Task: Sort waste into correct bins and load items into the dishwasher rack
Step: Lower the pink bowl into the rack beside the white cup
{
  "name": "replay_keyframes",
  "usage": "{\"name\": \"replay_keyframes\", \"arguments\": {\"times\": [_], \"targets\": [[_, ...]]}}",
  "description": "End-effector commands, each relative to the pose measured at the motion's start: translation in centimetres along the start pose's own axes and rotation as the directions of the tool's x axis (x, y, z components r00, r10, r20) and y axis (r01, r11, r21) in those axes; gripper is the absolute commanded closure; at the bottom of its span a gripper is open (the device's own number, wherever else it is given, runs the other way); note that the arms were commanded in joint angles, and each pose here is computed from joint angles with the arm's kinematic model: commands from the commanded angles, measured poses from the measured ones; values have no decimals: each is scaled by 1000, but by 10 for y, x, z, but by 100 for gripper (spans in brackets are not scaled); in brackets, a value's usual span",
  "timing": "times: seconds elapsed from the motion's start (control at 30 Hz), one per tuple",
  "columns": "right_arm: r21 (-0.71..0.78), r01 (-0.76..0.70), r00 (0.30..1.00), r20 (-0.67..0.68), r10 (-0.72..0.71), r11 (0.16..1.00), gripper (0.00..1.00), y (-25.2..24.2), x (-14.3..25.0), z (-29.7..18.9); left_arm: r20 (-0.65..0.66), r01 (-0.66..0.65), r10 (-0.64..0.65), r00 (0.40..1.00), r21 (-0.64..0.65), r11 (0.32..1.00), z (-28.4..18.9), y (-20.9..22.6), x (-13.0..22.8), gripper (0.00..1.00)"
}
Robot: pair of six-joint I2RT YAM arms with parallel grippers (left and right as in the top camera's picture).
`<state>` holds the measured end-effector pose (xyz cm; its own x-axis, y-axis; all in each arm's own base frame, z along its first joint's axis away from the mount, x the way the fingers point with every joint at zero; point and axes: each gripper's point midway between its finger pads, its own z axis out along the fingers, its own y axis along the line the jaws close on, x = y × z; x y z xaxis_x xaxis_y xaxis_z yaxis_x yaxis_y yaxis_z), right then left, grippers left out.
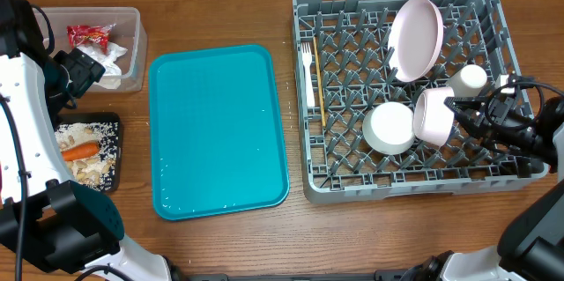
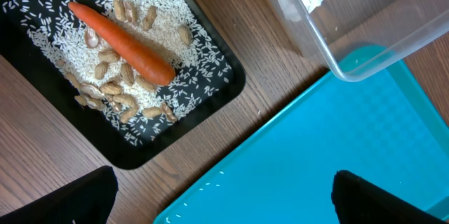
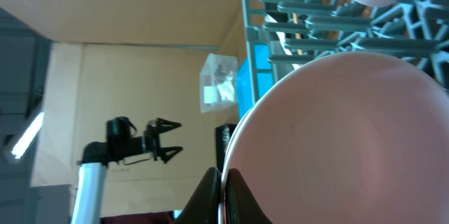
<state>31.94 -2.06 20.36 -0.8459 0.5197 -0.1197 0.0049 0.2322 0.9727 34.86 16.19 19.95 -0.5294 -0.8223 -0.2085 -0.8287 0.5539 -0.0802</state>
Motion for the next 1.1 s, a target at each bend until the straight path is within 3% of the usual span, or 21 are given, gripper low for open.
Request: {"name": "replay_keyframes", "arguments": {"times": [0.0, 0.57, 1.07], "targets": [[-111, -3, 999, 32, 7, 994, 96, 16, -6, 1, 23, 11, -11, 1000, 0, 1000, -6, 1, -2, 0], [-66, -33, 999, -13, 32, 997, 96, -16, 14, 14, 23, 11, -11, 1000, 0, 1000, -6, 1, -2, 0], [-23, -72, 997, 29, 73, 997, 95, -15, -10, 3, 23, 11, -11, 1000, 0, 1000, -6, 1, -2, 0]]}}
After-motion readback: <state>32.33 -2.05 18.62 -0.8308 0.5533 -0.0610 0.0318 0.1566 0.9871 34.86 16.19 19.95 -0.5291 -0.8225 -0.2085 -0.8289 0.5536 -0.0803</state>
